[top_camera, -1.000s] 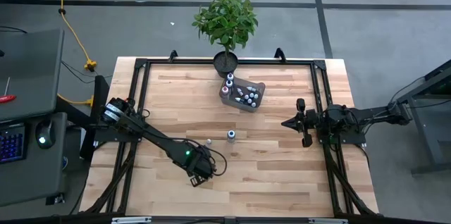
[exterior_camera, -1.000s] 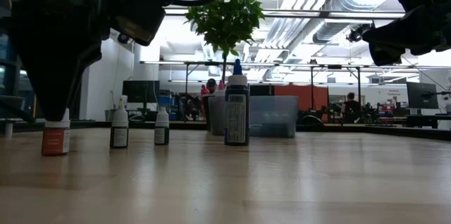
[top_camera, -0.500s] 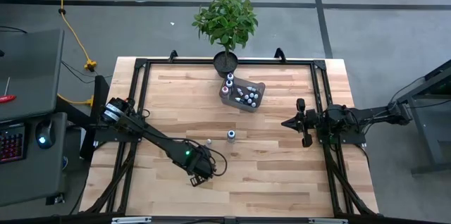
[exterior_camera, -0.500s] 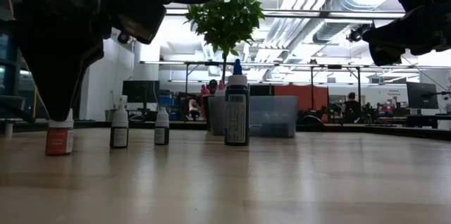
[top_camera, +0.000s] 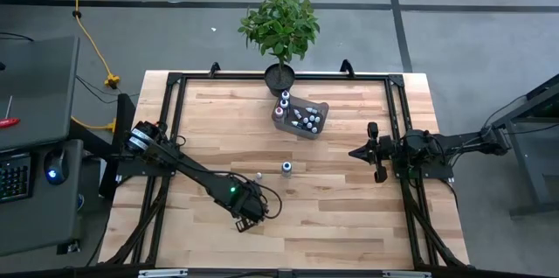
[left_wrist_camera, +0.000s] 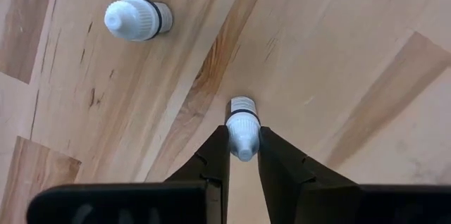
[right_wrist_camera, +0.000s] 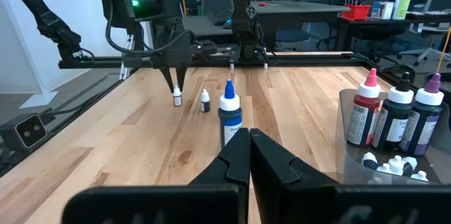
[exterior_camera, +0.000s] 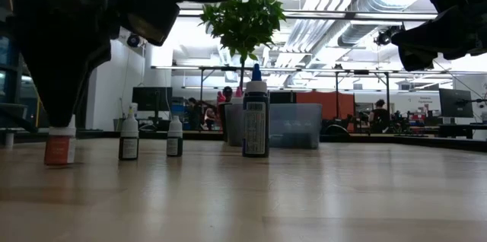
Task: Pick & Place food coloring
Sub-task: Put the small brown food coloring bottle into the black bin
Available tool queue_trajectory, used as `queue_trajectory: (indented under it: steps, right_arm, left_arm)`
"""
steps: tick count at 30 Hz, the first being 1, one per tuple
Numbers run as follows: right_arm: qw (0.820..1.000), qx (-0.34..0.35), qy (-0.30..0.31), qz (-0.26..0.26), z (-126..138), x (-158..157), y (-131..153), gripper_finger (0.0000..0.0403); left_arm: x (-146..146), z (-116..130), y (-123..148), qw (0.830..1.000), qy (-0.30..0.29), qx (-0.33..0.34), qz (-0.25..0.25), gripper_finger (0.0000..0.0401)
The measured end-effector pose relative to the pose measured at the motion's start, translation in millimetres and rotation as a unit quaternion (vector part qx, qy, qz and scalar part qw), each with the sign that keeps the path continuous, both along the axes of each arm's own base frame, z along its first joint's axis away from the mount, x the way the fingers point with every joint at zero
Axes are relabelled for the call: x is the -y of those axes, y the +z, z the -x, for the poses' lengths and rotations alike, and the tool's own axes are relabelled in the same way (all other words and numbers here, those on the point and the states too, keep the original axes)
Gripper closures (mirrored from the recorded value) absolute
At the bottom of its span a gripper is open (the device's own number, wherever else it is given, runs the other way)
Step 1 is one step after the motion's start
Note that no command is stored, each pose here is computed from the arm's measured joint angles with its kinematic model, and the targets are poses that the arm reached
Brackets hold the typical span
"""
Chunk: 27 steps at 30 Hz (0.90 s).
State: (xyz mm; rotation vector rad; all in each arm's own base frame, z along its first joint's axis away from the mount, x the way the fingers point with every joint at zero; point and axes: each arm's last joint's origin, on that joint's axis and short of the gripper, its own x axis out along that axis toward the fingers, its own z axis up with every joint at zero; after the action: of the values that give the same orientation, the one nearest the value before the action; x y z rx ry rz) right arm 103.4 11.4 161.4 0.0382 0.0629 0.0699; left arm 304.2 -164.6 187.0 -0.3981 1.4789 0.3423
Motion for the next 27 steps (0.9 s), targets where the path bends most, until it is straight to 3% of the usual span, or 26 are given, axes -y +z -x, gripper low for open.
queue_trajectory:
  steps: [8, 21, 27]
  right_arm:
    - [1.0, 0.0, 0.0, 0.0, 0, 0, 0, 0.04]
    - [1.0, 0.0, 0.0, 0.0, 0, 0, 0, 0.04]
    - [1.0, 0.0, 0.0, 0.0, 0, 0, 0, 0.04]
  left_arm:
    - [3, -5, 24, 1.0, -0.007, 0.028, 0.012, 0.0353]
    - [-4, -2, 108, 0.995, -0.022, 0.1, -0.011, 0.0353]
    - [-25, -8, 147, 0.99, -0.022, 0.133, -0.045, 0.0353]
